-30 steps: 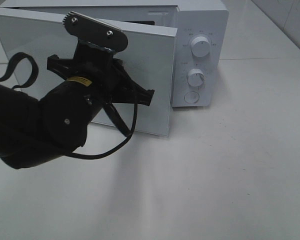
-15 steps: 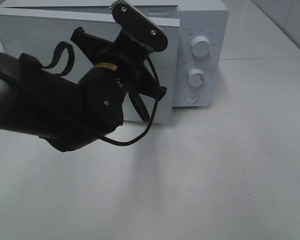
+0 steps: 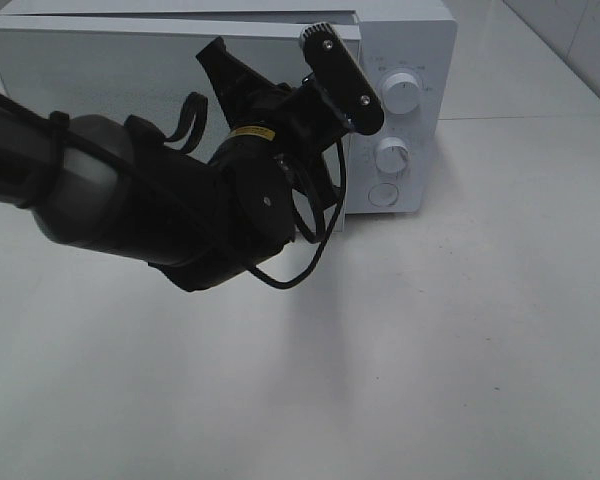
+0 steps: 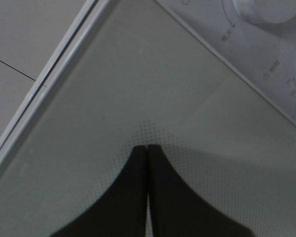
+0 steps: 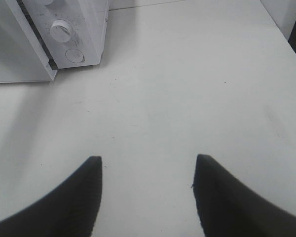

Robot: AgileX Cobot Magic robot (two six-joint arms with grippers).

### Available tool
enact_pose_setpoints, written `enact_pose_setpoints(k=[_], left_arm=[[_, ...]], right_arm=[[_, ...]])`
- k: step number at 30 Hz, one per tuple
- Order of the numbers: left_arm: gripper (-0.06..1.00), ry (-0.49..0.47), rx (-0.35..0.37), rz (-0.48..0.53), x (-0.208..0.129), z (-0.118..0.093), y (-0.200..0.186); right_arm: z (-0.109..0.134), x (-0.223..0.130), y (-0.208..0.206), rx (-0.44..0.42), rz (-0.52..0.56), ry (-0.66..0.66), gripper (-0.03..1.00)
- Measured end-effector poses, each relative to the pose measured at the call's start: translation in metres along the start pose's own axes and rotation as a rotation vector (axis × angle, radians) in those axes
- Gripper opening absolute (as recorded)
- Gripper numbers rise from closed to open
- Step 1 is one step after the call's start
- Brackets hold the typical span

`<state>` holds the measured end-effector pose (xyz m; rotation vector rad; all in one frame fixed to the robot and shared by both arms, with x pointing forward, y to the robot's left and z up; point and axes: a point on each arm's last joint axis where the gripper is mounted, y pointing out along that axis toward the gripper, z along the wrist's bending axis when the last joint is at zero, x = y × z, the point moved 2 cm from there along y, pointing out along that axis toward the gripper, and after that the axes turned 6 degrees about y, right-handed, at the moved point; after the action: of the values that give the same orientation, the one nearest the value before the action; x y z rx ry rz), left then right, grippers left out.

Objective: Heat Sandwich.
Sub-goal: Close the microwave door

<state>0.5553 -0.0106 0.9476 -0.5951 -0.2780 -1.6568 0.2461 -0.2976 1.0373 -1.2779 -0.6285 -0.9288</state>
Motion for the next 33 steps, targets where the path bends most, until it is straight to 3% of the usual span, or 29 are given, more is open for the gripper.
enact_pose_setpoints(k=[7, 33], left_arm=[[0.00, 0.086, 0.023, 0.035, -0.001, 0.000, 0.010], [0.00, 0.097, 0.015, 0.068, -0.015, 0.007, 0.022]], right_arm=[[0.000, 0.000, 0.000, 0.000, 0.000, 0.000, 0.56], [0.000, 0.000, 0.000, 0.000, 0.000, 0.000, 0.53]])
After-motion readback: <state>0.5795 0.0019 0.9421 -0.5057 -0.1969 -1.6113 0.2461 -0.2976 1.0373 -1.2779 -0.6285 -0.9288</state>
